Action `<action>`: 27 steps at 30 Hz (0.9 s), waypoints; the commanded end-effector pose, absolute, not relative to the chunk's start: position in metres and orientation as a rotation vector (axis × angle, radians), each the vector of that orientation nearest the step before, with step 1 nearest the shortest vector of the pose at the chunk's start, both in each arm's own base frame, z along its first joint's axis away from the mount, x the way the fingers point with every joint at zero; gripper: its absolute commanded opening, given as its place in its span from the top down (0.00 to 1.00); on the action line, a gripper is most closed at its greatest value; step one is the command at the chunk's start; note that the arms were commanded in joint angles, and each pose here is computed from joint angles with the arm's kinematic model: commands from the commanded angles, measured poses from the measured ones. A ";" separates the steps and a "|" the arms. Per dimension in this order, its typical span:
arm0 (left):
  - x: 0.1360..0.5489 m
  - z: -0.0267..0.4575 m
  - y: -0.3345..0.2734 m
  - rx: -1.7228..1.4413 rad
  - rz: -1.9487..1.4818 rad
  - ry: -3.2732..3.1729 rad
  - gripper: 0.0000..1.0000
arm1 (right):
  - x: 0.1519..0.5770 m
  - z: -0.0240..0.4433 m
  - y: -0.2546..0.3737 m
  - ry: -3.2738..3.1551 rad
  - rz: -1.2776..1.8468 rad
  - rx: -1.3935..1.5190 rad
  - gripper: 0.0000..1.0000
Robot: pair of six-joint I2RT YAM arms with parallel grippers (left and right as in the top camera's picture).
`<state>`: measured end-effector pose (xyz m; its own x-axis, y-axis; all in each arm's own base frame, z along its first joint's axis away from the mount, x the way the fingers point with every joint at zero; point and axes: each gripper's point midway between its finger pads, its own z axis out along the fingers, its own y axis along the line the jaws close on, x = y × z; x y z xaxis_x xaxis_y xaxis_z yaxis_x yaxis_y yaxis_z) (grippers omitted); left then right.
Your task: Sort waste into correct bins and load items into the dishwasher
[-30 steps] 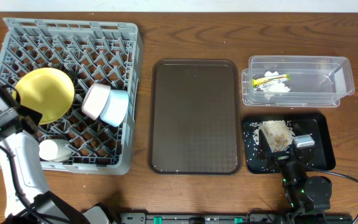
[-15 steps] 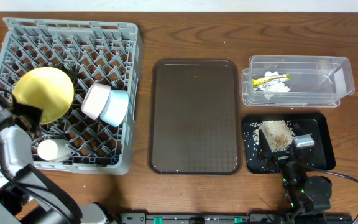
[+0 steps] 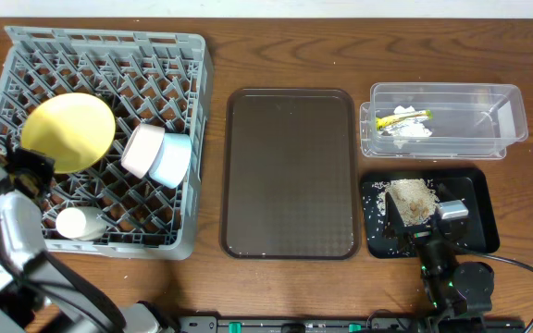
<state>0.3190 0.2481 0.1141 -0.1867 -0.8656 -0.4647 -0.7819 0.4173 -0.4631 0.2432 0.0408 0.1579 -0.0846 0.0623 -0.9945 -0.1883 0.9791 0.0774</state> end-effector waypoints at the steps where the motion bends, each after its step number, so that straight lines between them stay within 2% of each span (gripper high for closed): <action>1: 0.315 0.179 0.262 -1.107 0.038 1.952 0.93 | 0.243 0.157 0.039 1.646 0.198 -0.093 0.01; 4: 0.303 0.215 0.270 -0.938 0.289 1.944 0.93 | 0.243 0.157 0.039 1.646 0.198 -0.093 0.01; 7: 0.302 0.230 0.273 -0.806 0.448 1.967 0.93 | 0.243 0.157 0.039 1.646 0.198 -0.094 0.01; 13: 0.311 0.236 0.269 -0.641 0.541 2.012 0.92 | 0.243 0.157 0.039 1.646 0.198 -0.094 0.01; 20: 0.309 0.251 0.282 -0.592 0.680 1.974 0.93 | 0.243 0.157 0.039 1.647 0.198 -0.094 0.01; 27: 0.315 0.235 0.287 -0.577 0.684 2.018 0.92 | 0.243 0.157 0.039 1.646 0.198 -0.094 0.01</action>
<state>0.3116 0.2813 0.2439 -0.4469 -0.1463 -0.8825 -0.6408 0.7408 0.2017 0.2432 0.0408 0.1579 -0.0846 0.0623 -0.9945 -0.1883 0.9791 0.0774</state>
